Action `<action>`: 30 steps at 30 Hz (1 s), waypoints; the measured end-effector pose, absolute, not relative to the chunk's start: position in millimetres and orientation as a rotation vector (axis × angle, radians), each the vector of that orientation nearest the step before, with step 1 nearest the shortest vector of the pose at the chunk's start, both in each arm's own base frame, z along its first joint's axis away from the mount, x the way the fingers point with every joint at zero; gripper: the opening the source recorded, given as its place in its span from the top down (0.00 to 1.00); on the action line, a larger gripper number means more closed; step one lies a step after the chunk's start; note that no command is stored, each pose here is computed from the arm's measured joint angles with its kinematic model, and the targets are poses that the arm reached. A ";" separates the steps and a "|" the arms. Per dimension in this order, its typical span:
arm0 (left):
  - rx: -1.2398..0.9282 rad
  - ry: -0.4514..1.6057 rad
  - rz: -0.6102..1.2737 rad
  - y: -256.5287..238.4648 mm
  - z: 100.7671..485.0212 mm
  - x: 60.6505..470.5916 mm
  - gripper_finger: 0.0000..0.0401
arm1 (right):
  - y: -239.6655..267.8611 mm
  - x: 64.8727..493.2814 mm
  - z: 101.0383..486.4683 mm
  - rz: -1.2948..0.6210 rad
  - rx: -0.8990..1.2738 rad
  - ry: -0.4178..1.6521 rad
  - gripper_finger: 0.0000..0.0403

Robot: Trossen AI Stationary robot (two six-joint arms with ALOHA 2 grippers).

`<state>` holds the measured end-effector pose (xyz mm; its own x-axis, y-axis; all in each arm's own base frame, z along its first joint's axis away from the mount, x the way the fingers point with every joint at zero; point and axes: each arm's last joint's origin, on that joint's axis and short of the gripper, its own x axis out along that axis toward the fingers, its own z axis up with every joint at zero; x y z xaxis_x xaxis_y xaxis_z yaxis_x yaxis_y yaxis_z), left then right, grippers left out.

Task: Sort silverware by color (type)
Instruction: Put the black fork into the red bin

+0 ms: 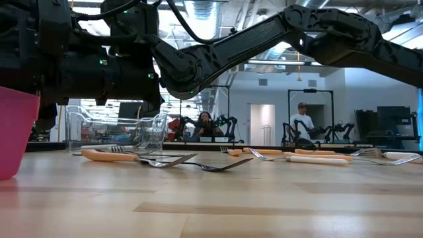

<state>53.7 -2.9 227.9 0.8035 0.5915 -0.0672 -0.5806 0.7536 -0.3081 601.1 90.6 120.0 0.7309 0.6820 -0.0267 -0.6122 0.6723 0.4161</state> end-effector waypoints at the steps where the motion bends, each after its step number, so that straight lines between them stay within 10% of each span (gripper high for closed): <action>1: -0.324 -0.035 0.639 -3.0 227.9 53.7 0.56 | 90.5 601.1 119.9 0.731 0.399 0.186 0.67; 30: -0.324 -0.035 0.640 -2.9 227.9 53.7 0.56 | 85.5 602.7 119.9 0.675 0.387 0.169 0.42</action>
<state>53.7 -2.9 227.9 0.8034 0.5916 -0.0672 -0.5807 0.7536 -0.3080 602.7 85.5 119.9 0.7704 0.6370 -0.0276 -0.5751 0.7130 0.4012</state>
